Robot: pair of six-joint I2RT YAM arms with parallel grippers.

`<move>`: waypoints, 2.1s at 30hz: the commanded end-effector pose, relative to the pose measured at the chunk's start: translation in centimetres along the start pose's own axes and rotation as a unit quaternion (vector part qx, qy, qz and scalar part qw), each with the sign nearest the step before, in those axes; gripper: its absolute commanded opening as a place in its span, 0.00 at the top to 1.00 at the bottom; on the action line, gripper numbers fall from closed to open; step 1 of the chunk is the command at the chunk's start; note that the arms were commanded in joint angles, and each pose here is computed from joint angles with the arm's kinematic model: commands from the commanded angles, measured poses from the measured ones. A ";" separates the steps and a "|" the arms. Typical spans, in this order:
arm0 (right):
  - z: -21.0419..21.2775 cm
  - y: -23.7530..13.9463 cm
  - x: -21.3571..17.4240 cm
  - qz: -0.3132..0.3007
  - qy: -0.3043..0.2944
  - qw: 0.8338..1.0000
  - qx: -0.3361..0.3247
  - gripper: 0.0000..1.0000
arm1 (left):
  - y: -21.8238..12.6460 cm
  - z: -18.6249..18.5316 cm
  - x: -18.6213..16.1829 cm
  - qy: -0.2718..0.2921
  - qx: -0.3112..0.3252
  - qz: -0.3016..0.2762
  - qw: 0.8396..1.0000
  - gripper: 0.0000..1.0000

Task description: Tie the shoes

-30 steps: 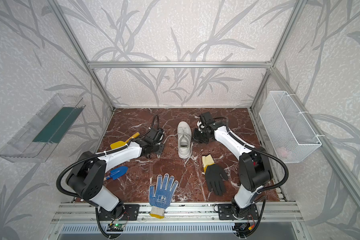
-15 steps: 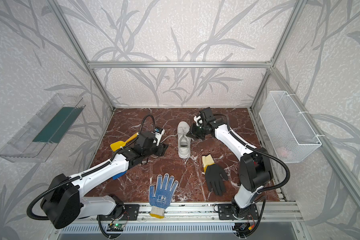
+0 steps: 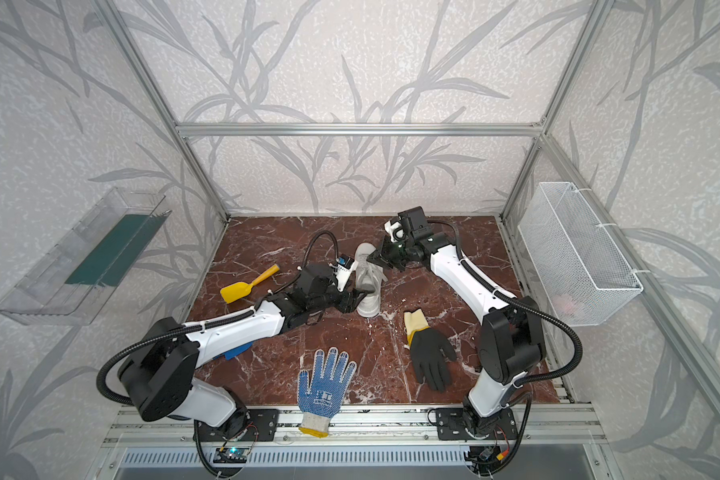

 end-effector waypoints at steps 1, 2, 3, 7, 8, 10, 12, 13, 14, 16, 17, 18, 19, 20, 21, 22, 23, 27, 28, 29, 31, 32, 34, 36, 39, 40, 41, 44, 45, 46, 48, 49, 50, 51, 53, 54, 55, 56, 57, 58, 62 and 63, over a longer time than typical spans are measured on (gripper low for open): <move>1.1 -0.4 0.8 -0.006 -0.005 1.000 0.018 1.00 | 0.5 -2.1 3.4 -0.011 -0.046 -0.054 0.997 0.33; 1.1 -0.4 0.8 -0.007 -0.004 1.000 0.018 1.00 | 0.8 -2.1 3.5 -0.014 -0.047 -0.056 0.997 0.33; 1.2 -0.4 0.8 -0.007 -0.004 1.000 0.019 1.00 | 1.0 -2.1 3.6 -0.017 -0.045 -0.058 0.997 0.33; 1.4 -0.4 0.8 -0.007 -0.002 1.000 0.024 1.00 | 1.7 -2.1 4.0 -0.025 -0.050 -0.074 0.996 0.33; 1.4 -0.4 0.9 -0.007 -0.001 1.000 0.026 1.00 | 1.8 -2.1 4.2 -0.027 -0.052 -0.081 0.995 0.34; 1.4 -0.4 0.9 -0.007 0.000 1.000 0.027 1.00 | 2.1 -2.1 4.4 -0.033 -0.055 -0.089 0.994 0.37; 0.6 0.4 0.9 0.001 0.009 1.000 0.021 1.00 | 2.2 -2.0 4.4 -0.038 -0.056 -0.094 0.993 0.48; 0.5 0.4 0.9 0.001 0.011 1.000 0.021 1.00 | 2.3 -1.9 4.4 -0.040 -0.054 -0.098 0.993 0.54; 0.5 0.3 0.9 0.001 0.012 1.000 0.022 1.00 | 2.3 -1.7 4.4 -0.042 -0.051 -0.100 0.993 0.61; 0.4 0.3 1.0 0.000 0.013 1.000 0.022 1.00 | 2.4 -1.3 4.3 -0.043 -0.040 -0.099 0.993 0.70; 0.3 0.2 1.0 -0.001 0.014 1.000 0.021 1.00 | 2.4 -1.0 4.4 -0.040 -0.030 -0.099 0.994 0.74; 0.3 0.1 1.1 -0.002 0.016 1.000 0.021 1.00 | 2.3 -0.7 4.4 -0.038 -0.023 -0.099 0.994 0.78; 0.1 0.1 1.1 -0.003 0.017 1.000 0.019 1.00 | 2.2 -0.5 4.4 -0.036 -0.016 -0.093 0.995 0.81; 0.0 0.0 1.2 -0.005 0.017 1.000 0.019 1.00 | 2.0 -0.1 4.6 -0.033 -0.009 -0.090 0.995 0.83; 0.0 0.0 1.3 -0.006 0.018 1.000 0.018 1.00 | 1.9 0.0 4.8 -0.030 -0.006 -0.087 0.996 0.86; -0.1 0.0 1.3 -0.007 0.020 1.000 0.018 1.00 | 1.8 0.2 4.9 -0.027 -0.002 -0.082 0.996 0.89; -0.2 -0.1 1.4 -0.007 0.020 1.000 0.018 1.00 | 1.7 0.4 5.0 -0.022 0.002 -0.078 0.997 0.90; -0.4 0.0 1.5 -0.010 0.023 1.000 0.017 1.00 | 1.1 1.6 5.4 0.006 0.028 -0.054 0.998 0.95; -0.6 0.1 1.6 -0.010 0.025 1.000 0.016 1.00 | 0.9 2.1 5.6 0.014 0.040 -0.047 0.998 0.95; -0.8 0.2 1.6 -0.011 0.026 0.999 0.015 1.00 | 0.7 2.5 5.8 0.024 0.048 -0.038 0.998 0.95; -1.1 0.5 1.8 -0.010 0.028 0.999 0.012 1.00 | 0.3 3.3 6.0 0.048 0.066 -0.019 0.996 0.95; -1.2 0.7 1.8 -0.009 0.031 0.999 0.013 1.00 | 0.2 3.7 6.4 0.065 0.077 -0.011 0.995 0.95; -1.3 1.2 2.0 -0.008 0.036 0.999 0.017 0.94 | 0.0 4.6 6.7 0.090 0.094 0.010 0.991 0.96; -1.5 1.7 2.4 -0.009 0.041 0.999 0.024 0.82 | -0.1 5.5 7.0 0.107 0.110 0.028 0.988 0.96; -2.0 2.5 3.1 -0.014 0.056 0.998 0.031 0.69 | -0.1 7.0 7.7 0.121 0.124 0.040 0.984 0.97; -2.2 2.8 3.3 -0.015 0.059 0.998 0.031 0.68 | 0.0 7.4 8.0 0.121 0.123 0.040 0.984 0.97; -2.6 3.2 3.5 -0.014 0.066 0.997 0.031 0.67 | 0.1 7.8 8.2 0.123 0.122 0.042 0.984 0.97; -3.2 3.8 4.0 -0.010 0.073 0.997 0.038 0.66 | 0.6 9.1 9.0 0.133 0.128 0.056 0.981 0.97; -3.4 3.9 4.2 -0.010 0.075 0.996 0.038 0.65 | 0.8 9.5 9.4 0.137 0.129 0.062 0.980 0.97; -3.5 3.9 4.4 -0.011 0.074 0.996 0.040 0.64 | 0.9 9.8 9.7 0.144 0.130 0.069 0.979 0.97; -4.0 3.8 4.8 -0.014 0.076 0.996 0.039 0.62 | 1.2 10.8 10.5 0.147 0.146 0.075 0.975 0.97; -4.2 3.7 5.0 -0.016 0.079 0.996 0.038 0.61 | 1.3 11.4 11.0 0.147 0.161 0.074 0.973 0.98; -4.5 3.6 5.0 -0.015 0.083 0.996 0.037 0.59 | 1.4 11.7 11.6 0.159 0.168 0.072 0.970 0.98; -4.8 3.6 5.0 -0.014 0.086 0.995 0.038 0.57 | 1.5 11.9 12.1 0.167 0.172 0.071 0.968 0.98; -5.2 3.5 5.1 -0.014 0.087 0.995 0.042 0.55 | 1.4 11.9 13.2 0.168 0.167 0.069 0.969 0.98; -5.4 3.5 5.1 -0.014 0.083 0.995 0.044 0.53 | 1.3 11.9 13.6 0.165 0.163 0.069 0.970 0.98; -5.7 3.5 5.0 -0.015 0.076 0.996 0.043 0.53 | 1.3 11.9 14.1 0.166 0.163 0.068 0.970 0.98; -6.2 3.6 4.8 -0.013 0.068 0.997 0.034 0.52 | 1.4 12.1 14.4 0.167 0.164 0.068 0.970 0.98; -6.6 3.7 4.6 -0.011 0.056 0.998 0.026 0.51 | 1.4 12.1 15.0 0.169 0.164 0.065 0.970 0.98; -6.9 3.8 4.4 -0.008 0.046 0.999 0.020 0.51 | 1.5 12.2 15.4 0.172 0.165 0.063 0.969 0.98; -7.6 4.2 3.8 0.004 0.012 1.000 0.015 0.48 | 1.4 11.9 17.5 0.185 0.162 0.054 0.968 0.98; -7.6 4.3 3.8 0.005 0.005 1.000 0.017 0.47 | 1.3 11.7 18.0 0.186 0.158 0.050 0.968 0.98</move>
Point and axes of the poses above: each gripper's point midway between its finger pads, its own y axis out along the fingers, its own z axis along the line the jaws close on, x = y × z, the point moved 1 cm from there along -y, back along the fingers, and after that the axes turned 6 degrees about -y, right-handed, at the moved point
